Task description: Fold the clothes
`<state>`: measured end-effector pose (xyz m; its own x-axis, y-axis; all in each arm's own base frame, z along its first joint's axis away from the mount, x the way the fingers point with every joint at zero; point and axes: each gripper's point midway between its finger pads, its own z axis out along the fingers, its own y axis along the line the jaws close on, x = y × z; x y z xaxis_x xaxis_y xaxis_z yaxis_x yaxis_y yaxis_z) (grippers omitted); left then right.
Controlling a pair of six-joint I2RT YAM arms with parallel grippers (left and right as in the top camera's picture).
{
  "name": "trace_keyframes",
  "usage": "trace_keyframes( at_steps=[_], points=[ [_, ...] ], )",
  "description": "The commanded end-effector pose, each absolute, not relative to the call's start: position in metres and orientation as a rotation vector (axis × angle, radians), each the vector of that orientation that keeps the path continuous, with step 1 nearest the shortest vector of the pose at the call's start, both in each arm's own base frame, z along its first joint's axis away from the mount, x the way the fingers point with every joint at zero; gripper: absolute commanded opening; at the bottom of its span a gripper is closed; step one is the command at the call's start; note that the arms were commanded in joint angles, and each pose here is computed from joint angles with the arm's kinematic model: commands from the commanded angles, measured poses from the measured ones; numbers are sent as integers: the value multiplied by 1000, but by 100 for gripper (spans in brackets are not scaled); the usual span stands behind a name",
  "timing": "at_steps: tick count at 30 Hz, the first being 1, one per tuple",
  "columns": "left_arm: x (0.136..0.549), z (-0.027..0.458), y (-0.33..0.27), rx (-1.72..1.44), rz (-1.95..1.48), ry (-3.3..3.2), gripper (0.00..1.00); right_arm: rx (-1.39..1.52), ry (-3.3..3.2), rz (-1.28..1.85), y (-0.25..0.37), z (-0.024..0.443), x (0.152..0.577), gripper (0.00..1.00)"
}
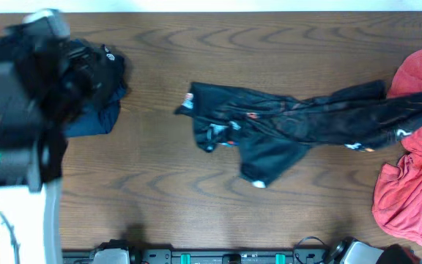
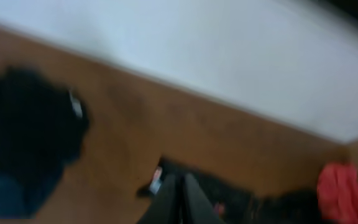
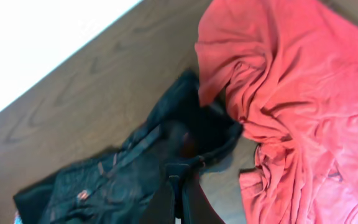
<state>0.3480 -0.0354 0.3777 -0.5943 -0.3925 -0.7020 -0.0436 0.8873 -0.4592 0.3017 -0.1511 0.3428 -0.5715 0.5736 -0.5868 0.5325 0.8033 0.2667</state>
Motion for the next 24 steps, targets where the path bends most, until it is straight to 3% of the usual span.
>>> trace_keyframes(
  at_steps=[1,9,19,21,23,24],
  points=[
    [346,348,-64,-243,-675,2313,6,768,2343,77,-148,337,311,1],
    [320,251,-118,-203,-745,2777,6,768,2367,71,-148,330,316,1],
    [243,148,-222,309,-683,3205,8,792,2395,39,-150,325,308,1],
    [226,130,-236,394,-650,3266,17,794,2398,39,-150,325,308,1],
    [210,112,-249,456,-613,3319,38,795,2399,39,-150,324,307,1],
    [204,105,-254,473,-600,3333,43,796,2400,39,-150,324,307,1]
  ],
)
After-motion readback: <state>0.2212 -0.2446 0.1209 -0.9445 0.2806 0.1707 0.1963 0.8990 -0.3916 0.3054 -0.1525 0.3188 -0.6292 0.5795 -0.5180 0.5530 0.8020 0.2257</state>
